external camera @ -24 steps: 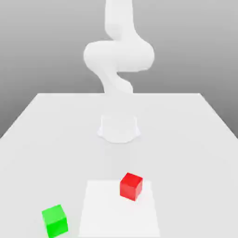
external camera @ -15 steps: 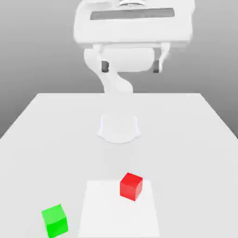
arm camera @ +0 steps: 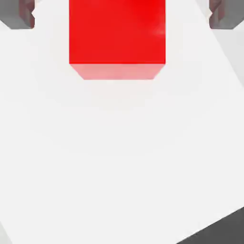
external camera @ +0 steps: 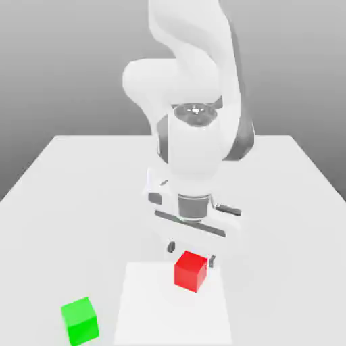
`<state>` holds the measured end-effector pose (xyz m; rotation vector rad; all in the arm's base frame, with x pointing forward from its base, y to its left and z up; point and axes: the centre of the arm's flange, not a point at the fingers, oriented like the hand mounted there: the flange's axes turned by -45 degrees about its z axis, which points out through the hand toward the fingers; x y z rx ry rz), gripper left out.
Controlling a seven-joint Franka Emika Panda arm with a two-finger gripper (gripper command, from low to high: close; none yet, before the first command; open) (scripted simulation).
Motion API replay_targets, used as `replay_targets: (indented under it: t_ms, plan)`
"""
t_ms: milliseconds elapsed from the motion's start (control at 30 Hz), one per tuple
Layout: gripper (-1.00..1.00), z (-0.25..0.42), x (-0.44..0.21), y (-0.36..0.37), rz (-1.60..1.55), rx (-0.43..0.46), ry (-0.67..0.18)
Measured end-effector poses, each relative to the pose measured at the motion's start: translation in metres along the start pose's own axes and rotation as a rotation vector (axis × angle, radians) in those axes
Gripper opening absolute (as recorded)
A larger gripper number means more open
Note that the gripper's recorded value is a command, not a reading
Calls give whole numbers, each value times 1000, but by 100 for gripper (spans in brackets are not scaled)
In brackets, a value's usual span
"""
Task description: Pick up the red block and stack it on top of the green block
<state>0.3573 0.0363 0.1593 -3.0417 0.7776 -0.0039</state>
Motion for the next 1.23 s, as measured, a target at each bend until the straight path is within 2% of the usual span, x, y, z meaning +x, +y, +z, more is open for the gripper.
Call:
replay_targets:
  t_ms: [33, 67, 300, 567, 933, 1100, 1133, 1233]
  plan:
    - [0, 9, -1, 1, -1, -1, -1]
    - [-100, 14, -2, 1, -2, -2, -2]
    - [-100, 13, -2, 1, -1, -1, 0]
    - [-100, -46, 2, 0, -3, 0, -1]
    - [-100, -83, 170, 106, 208, 8, -4]
    - [-100, -36, 189, 124, 224, -2, -1]
    - [100, -27, 189, 124, 224, -2, -1]
    - [100, -27, 189, 124, 224, -2, -1]
